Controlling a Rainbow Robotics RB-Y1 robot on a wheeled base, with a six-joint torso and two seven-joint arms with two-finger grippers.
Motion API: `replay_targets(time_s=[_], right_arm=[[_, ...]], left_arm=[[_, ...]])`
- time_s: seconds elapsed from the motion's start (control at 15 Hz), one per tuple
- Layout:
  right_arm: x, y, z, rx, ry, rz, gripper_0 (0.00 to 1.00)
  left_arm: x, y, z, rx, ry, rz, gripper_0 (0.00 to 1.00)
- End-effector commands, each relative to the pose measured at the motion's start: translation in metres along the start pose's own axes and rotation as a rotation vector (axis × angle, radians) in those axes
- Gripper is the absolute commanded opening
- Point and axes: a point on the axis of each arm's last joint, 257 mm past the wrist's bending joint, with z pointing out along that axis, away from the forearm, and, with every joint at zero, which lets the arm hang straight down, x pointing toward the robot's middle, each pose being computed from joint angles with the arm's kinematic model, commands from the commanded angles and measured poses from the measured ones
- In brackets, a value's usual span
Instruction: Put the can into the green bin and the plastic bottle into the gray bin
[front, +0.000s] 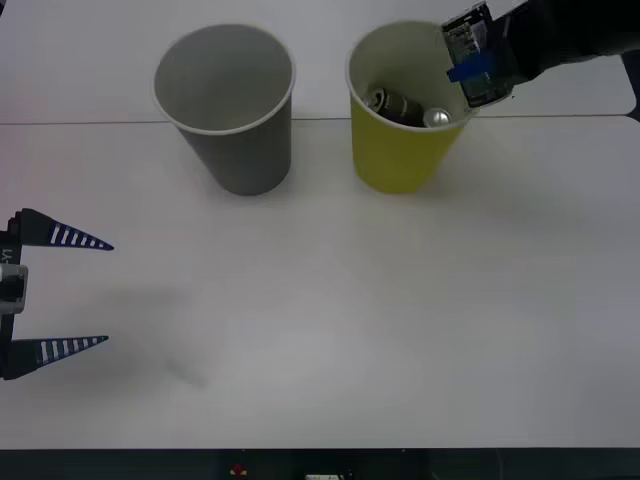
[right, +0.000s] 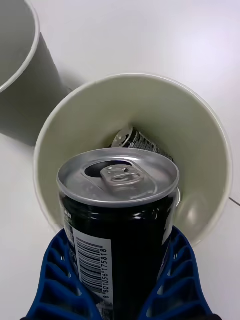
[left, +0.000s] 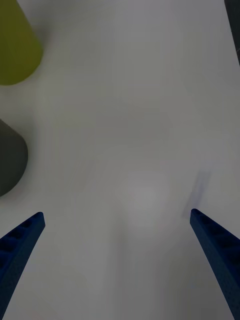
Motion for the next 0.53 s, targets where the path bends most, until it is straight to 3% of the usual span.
replay_targets(time_s=[0.07, 0.33, 0.53], right_arm=[[-0.014, -0.003, 0.022, 0.017, 0.049, 0.01, 0.0], [-0.017, -0.005, 0.046, 0.045, 0.116, 0.0, 0.0], [-0.016, -0.004, 0.049, 0.052, 0.126, -0.009, 0.0]], left_arm=[[0.0, 0.0, 0.0, 0.0, 0.0, 0.0, 1.0], [0.0, 0.0, 0.0, 0.0, 0.0, 0.0, 1.0], [0.0, 0.0, 0.0, 0.0, 0.0, 0.0, 1.0]])
